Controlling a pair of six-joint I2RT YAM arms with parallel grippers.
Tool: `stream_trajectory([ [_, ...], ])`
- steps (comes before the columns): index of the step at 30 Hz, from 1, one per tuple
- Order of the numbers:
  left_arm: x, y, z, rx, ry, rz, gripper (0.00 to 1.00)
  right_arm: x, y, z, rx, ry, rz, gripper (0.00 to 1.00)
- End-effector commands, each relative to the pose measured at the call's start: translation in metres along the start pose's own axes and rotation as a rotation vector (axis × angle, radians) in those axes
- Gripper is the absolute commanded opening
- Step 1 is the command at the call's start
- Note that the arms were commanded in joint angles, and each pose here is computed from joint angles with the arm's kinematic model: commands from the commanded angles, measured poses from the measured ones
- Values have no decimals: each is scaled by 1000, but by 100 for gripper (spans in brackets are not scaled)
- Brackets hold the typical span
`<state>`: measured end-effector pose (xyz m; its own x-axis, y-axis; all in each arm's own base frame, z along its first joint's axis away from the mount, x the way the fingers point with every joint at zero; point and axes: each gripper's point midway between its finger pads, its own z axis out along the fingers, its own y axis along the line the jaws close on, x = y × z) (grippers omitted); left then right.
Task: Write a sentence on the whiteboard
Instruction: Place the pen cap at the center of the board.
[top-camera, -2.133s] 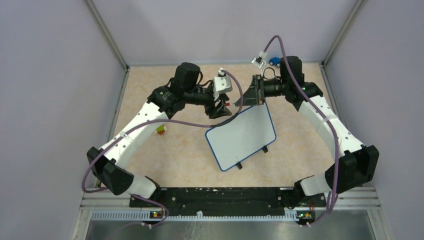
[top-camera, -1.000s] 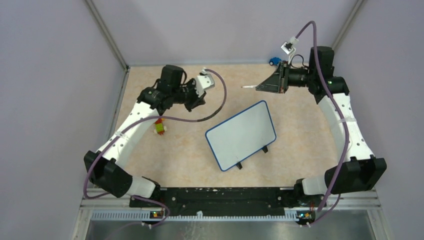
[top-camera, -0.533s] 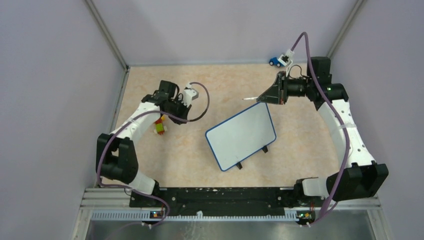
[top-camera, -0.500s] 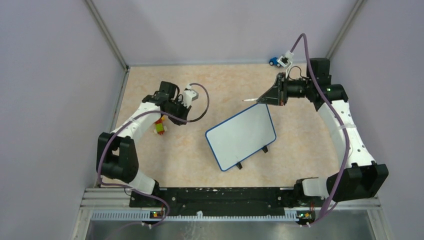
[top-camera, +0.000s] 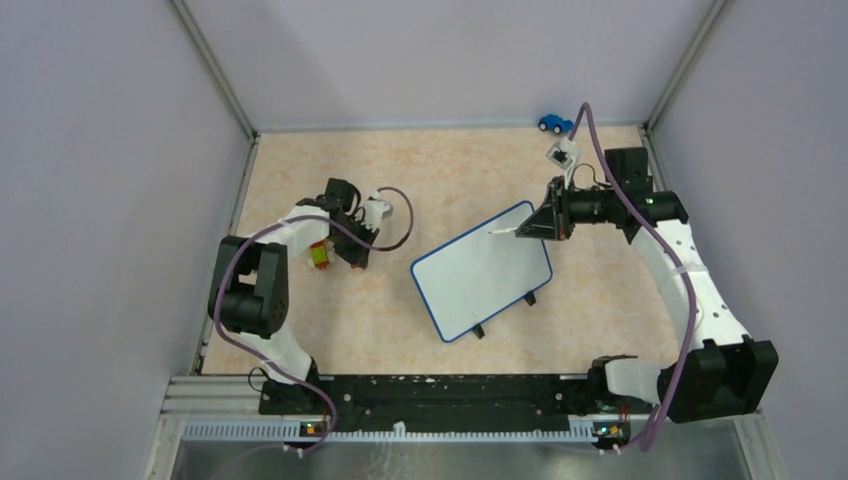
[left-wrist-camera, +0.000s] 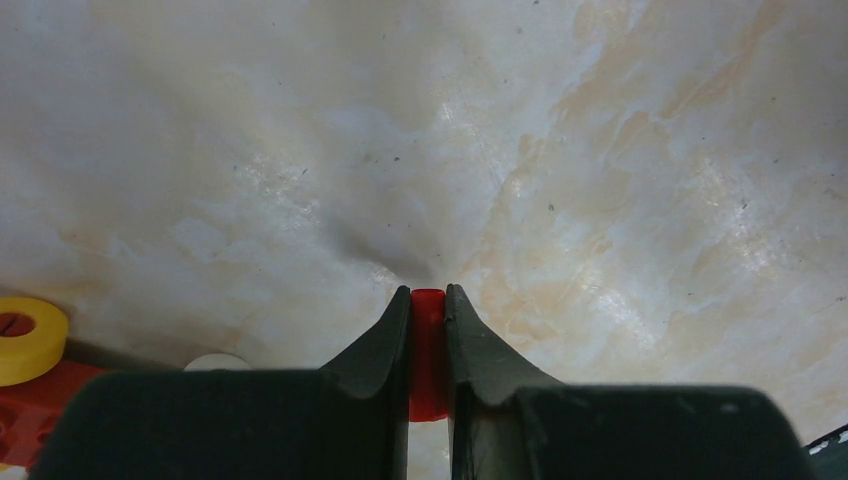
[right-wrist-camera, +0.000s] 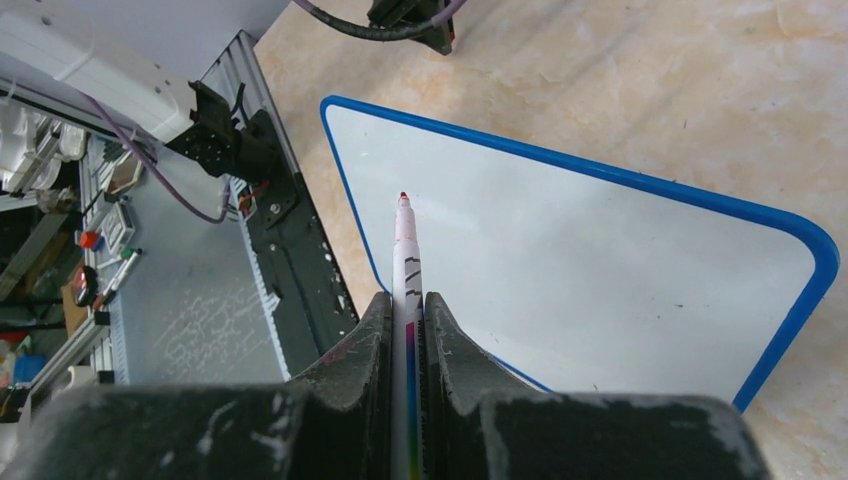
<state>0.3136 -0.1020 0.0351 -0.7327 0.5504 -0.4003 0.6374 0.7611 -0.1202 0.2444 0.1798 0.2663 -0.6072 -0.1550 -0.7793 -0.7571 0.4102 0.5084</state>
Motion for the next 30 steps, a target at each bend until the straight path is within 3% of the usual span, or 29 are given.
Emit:
stream_trajectory([
  [1,1,4,11,8,-5,-1,11,-4,7,2,-7,-15,-112,0],
  [5,7,3,17,28,15,-11,15,2,9,11,-6,13,-149,0],
  [18,10,-7,15,91,26,-19,44,9,17,29,-41,60,-214,0],
  [24,-37,-26,-29,168,-143,-6,58,17,21,32,-72,71,-230,0],
  [30,-94,-55,-100,295,-382,63,63,33,31,37,-110,103,-272,0],
])
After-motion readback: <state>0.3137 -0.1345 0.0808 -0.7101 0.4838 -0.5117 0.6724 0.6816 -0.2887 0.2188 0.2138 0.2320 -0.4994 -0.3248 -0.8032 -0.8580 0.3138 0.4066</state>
